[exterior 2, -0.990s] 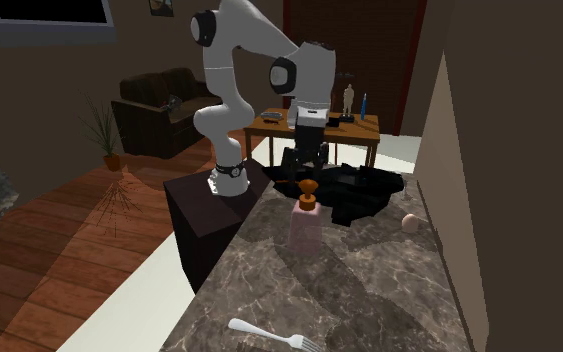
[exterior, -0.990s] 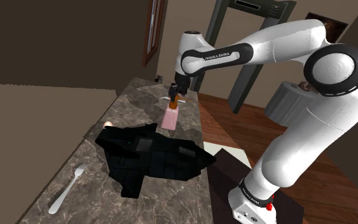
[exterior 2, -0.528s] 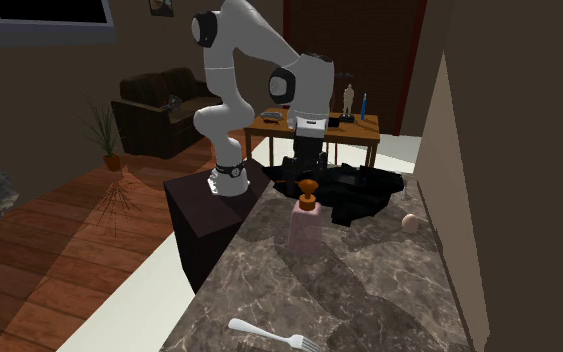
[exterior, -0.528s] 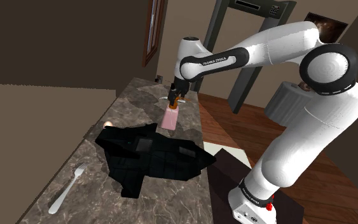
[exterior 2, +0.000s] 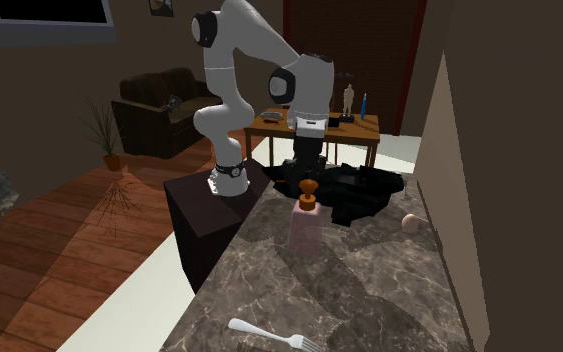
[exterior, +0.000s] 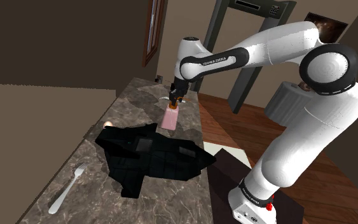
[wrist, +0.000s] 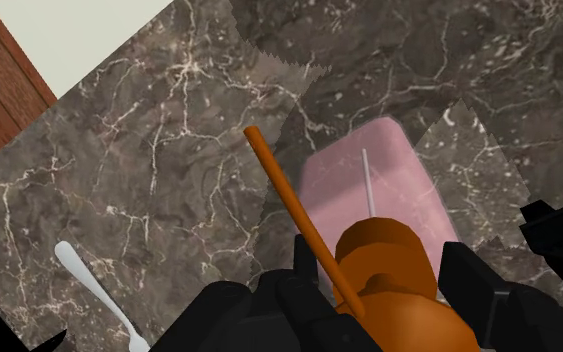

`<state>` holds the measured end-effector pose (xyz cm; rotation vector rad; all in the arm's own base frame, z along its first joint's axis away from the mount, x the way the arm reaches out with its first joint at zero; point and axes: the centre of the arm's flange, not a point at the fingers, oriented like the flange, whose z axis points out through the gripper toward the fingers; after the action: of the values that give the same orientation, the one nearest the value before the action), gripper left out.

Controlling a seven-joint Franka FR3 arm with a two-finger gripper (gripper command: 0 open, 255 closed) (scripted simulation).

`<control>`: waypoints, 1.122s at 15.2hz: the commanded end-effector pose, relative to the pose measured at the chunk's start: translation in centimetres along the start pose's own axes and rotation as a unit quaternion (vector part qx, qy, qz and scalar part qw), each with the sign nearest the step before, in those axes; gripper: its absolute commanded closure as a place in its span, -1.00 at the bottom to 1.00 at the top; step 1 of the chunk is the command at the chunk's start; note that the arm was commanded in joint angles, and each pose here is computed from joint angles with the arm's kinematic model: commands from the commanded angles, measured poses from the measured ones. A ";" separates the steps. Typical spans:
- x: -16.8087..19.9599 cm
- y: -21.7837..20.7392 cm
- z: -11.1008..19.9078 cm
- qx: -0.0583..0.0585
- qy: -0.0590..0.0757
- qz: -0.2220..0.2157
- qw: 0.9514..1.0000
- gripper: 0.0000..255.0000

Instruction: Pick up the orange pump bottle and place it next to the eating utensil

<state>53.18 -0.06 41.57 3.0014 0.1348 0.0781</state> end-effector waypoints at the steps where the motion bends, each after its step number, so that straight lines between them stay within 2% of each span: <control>1: 0.0 0.0 0.0 0.000 0.000 0.000 1.000 1.00; 6: 0.0 0.0 0.0 0.000 0.000 0.000 1.000 1.00; 17: 0.3 0.8 -5.7 0.000 0.000 0.000 1.000 1.00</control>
<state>53.07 -0.19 46.71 3.0013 0.1347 0.0786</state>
